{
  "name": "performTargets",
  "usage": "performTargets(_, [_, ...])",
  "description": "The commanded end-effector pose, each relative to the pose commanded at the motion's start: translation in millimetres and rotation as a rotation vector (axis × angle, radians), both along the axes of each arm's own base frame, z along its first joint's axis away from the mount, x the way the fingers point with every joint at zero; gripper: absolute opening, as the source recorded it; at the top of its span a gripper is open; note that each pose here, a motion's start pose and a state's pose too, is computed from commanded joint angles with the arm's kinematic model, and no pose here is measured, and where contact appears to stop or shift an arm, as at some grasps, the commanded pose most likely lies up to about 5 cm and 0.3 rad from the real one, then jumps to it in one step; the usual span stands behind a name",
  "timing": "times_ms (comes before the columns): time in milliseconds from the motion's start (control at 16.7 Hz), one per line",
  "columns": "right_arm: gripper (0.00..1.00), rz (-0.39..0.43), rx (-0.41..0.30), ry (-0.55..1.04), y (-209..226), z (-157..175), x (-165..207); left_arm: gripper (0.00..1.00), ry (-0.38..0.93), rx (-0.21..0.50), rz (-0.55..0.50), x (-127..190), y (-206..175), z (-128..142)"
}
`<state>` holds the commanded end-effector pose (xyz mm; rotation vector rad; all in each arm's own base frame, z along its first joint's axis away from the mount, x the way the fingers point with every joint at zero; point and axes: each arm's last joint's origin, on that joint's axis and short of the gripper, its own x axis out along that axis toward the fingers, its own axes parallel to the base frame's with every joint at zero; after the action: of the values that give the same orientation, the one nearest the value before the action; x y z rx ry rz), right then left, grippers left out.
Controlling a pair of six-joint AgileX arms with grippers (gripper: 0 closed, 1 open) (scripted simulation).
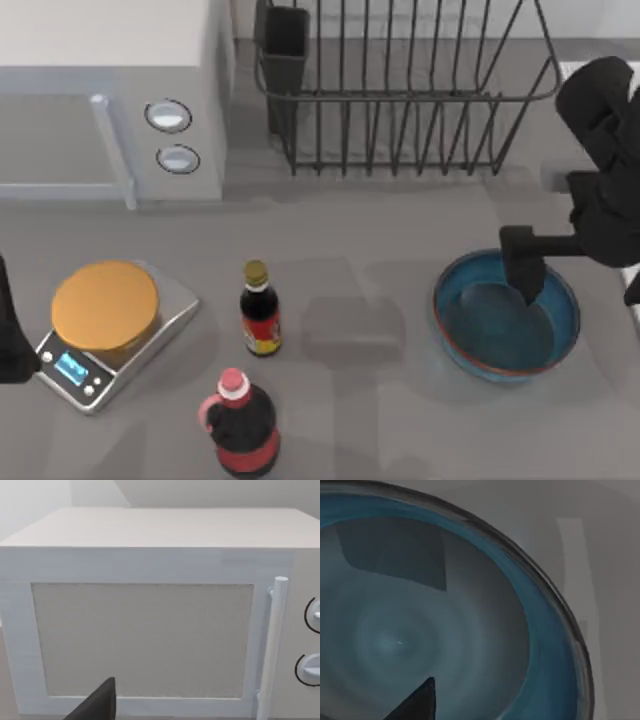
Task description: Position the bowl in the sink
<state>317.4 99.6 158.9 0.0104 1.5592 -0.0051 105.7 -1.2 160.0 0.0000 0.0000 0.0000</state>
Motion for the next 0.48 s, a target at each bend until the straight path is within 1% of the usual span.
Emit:
performTargets(180, [1.00, 0.000, -0.003, 0.009, -0.6, -26.4, -3.6, 1.00, 0.000, 0.000, 0.000, 0.0, 0.0, 0.0])
performTargets(480, [1.00, 0.000, -0.004, 0.012, -0.8, -29.9, -4.3, 1.00, 0.000, 0.000, 0.000, 0.0, 0.0, 0.0])
